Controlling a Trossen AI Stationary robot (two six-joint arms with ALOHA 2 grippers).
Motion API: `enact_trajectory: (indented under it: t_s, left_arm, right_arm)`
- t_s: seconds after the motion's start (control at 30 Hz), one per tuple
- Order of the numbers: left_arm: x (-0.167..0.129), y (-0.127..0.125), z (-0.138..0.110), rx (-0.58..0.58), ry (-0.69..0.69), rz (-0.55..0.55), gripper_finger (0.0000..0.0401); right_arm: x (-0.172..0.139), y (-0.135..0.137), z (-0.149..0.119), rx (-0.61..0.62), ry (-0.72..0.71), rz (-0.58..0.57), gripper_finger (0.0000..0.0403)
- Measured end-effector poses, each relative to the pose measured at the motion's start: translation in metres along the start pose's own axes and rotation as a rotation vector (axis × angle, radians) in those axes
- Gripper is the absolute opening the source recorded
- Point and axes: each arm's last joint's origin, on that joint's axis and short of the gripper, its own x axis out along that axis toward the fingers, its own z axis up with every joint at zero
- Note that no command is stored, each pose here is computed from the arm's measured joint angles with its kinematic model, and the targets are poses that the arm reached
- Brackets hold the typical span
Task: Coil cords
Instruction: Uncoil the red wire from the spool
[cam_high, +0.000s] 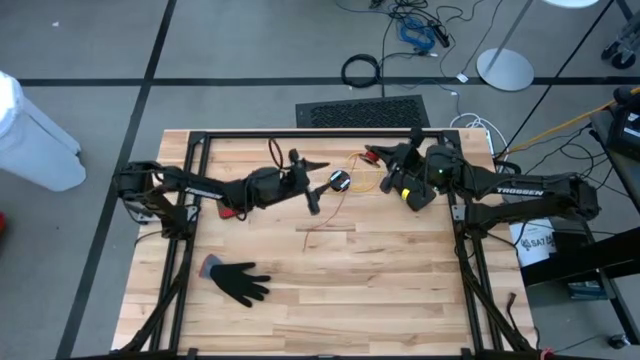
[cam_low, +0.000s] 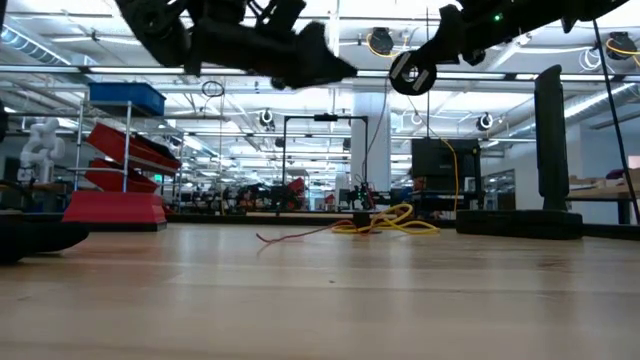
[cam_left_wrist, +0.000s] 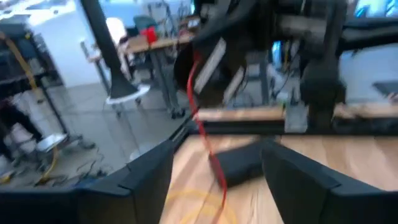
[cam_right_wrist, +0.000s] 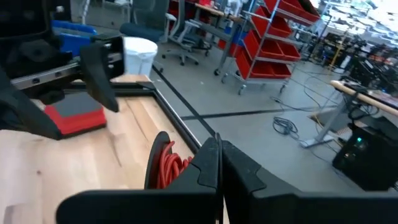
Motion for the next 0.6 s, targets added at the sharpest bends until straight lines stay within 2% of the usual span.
enact_trajectory:
  t_s: [0.2, 0.3, 0.43, 0.6]
  left_arm:
    - [0.019, -0.001, 0.001, -0.019, 0.027, -0.015, 0.0213]
    - [0.027, -0.005, -0.006, -0.016, 0.051, -0.019, 0.021]
    - [0.036, -0.005, -0.012, -0.052, 0.069, 0.044, 0.021]
    - [0.043, -0.003, -0.013, -0.097, 0.035, 0.008, 0.0209]
  right_arm:
    - [0.007, 0.008, 0.001, -0.003, -0.035, 0.014, 0.0]
    - [0.008, 0.009, 0.001, -0.008, -0.04, 0.014, 0.0]
    - [0.008, 0.009, 0.002, -0.009, -0.043, 0.013, 0.0]
    - [0.008, 0.009, 0.001, -0.018, -0.041, 0.013, 0.0]
